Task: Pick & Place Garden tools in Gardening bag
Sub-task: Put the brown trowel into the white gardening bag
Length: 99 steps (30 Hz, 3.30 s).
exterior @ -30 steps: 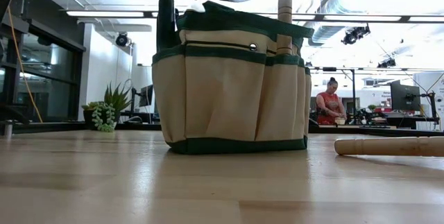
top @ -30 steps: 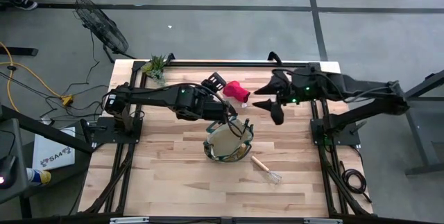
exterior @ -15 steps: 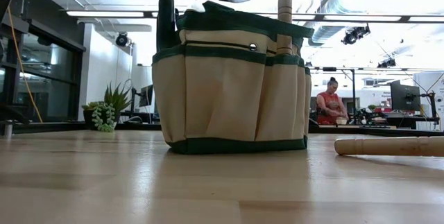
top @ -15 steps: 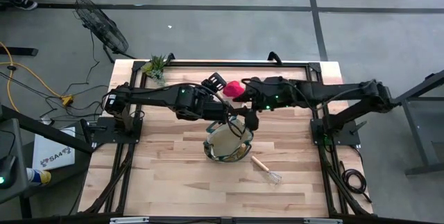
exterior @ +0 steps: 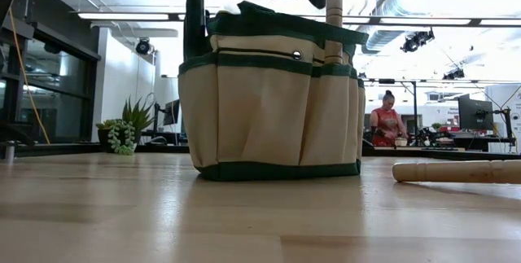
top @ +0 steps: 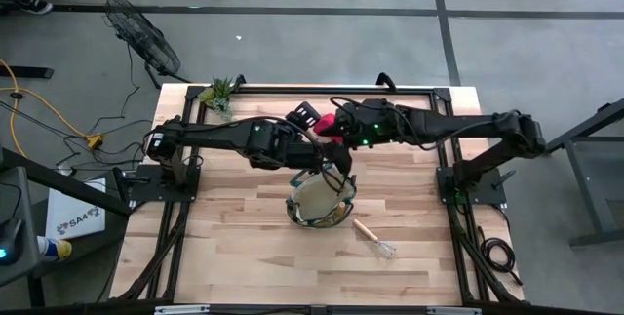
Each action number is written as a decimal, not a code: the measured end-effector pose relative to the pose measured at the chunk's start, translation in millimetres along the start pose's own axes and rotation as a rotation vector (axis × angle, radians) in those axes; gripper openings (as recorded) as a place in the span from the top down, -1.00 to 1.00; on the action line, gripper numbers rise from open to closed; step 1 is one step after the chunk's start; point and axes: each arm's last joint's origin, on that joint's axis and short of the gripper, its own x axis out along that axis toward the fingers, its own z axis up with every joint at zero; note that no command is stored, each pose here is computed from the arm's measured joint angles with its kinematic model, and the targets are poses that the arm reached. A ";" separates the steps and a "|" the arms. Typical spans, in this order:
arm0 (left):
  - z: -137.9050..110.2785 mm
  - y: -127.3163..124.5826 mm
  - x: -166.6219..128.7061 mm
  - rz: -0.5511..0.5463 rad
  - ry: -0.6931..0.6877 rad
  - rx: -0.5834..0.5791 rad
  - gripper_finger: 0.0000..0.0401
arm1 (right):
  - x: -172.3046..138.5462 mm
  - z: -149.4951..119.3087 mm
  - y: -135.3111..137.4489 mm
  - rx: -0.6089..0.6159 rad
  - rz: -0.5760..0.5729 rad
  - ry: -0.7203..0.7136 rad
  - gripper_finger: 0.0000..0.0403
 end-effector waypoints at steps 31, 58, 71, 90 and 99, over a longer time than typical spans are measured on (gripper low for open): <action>6.5 6.8 -0.5 0.036 -0.054 0.001 0.72 | 13.7 -6.0 -8.7 0.061 -0.012 0.044 0.57; -17.8 11.4 -11.3 0.139 0.054 -0.298 -0.02 | 2.6 -14.0 -13.8 0.053 -0.102 0.145 0.70; -76.8 13.0 -46.8 -0.076 -0.241 -1.110 -0.03 | -80.2 5.5 -10.4 -0.068 -0.210 0.040 0.70; -73.2 76.9 -79.6 -0.045 -1.023 -1.568 -0.03 | -139.4 36.8 28.6 -0.287 0.001 -0.381 0.70; -51.8 98.0 -83.0 -0.054 -1.352 -1.621 -0.03 | -142.4 47.4 42.1 -0.348 0.121 -0.526 0.70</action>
